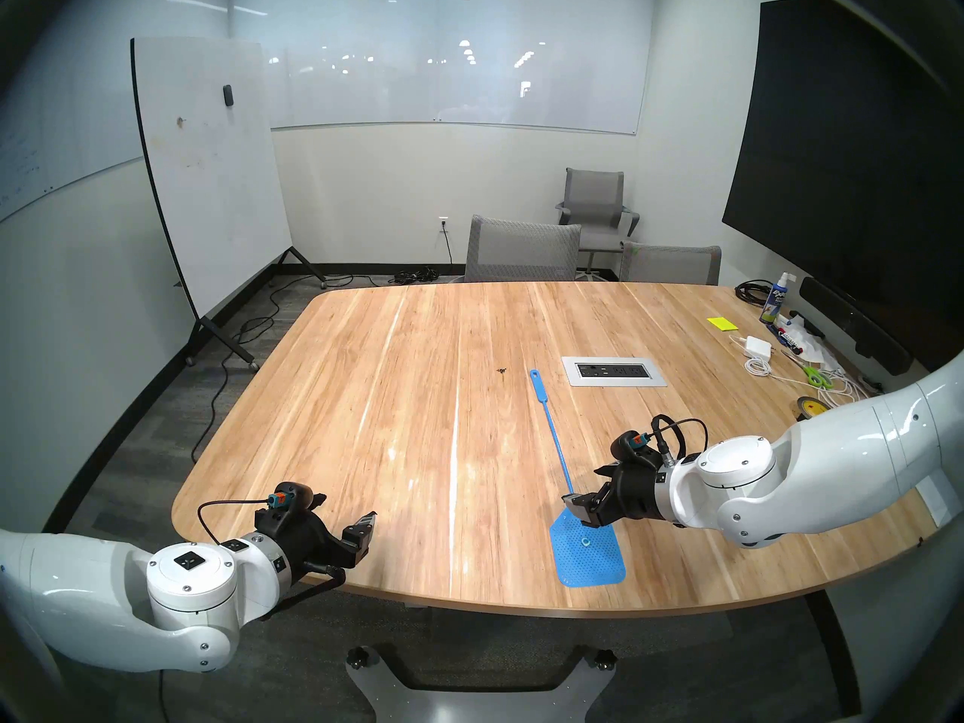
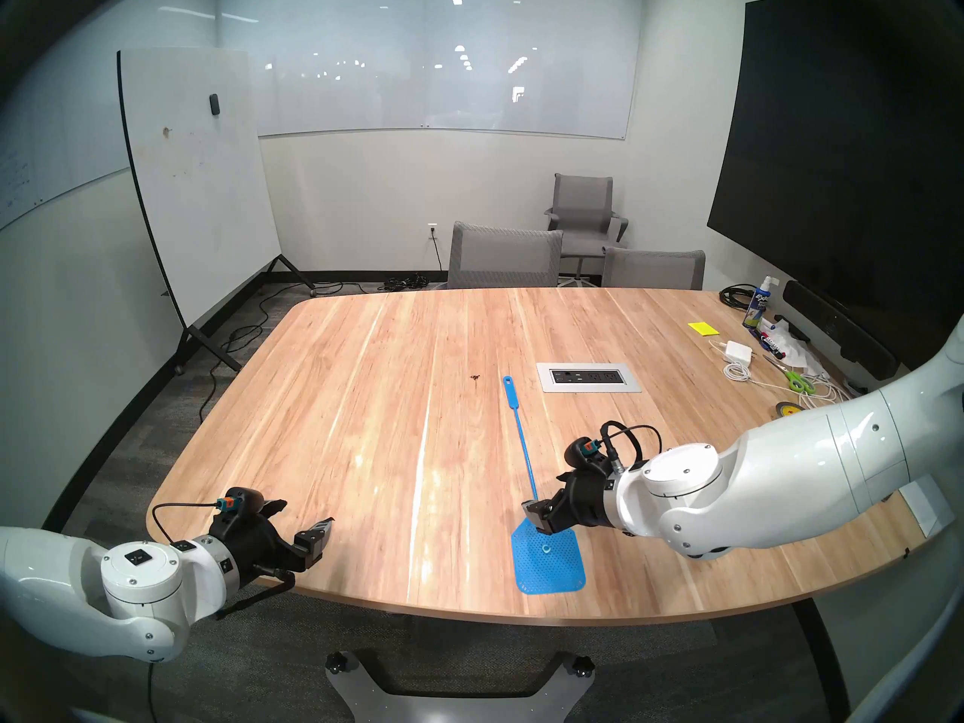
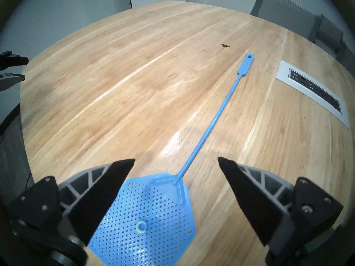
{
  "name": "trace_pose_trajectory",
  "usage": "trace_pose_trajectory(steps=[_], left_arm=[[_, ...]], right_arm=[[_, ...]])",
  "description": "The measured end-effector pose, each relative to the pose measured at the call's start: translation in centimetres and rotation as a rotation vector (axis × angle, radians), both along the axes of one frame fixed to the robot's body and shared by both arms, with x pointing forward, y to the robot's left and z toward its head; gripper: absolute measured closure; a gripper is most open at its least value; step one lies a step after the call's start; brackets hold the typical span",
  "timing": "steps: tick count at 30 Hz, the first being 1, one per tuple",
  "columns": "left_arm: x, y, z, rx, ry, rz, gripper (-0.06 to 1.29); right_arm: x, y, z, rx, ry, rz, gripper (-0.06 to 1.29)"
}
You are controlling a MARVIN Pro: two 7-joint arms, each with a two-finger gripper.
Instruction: Swat a bug on table
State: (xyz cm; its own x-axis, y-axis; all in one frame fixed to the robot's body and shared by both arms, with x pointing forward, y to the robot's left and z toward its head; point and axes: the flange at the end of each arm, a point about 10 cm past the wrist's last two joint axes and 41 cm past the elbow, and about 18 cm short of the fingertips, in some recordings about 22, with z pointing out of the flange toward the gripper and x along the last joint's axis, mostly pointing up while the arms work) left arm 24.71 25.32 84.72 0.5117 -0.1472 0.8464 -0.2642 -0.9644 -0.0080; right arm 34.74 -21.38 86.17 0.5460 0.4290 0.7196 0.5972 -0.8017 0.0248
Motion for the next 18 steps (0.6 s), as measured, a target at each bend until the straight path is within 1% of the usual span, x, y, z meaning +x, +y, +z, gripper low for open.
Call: trace_pose_trajectory(steps=[11,18], left_arm=[[0.0,0.0,0.0,0.0,0.0,0.0,0.02],[0.0,0.0,0.0,0.0,0.0,0.0,0.02]], right_arm=[[0.8,0.9,-0.8,-0.018,0.016,-0.044,-0.01],[1.4,1.3,-1.7,-0.036,0.033,-0.068,-0.01]])
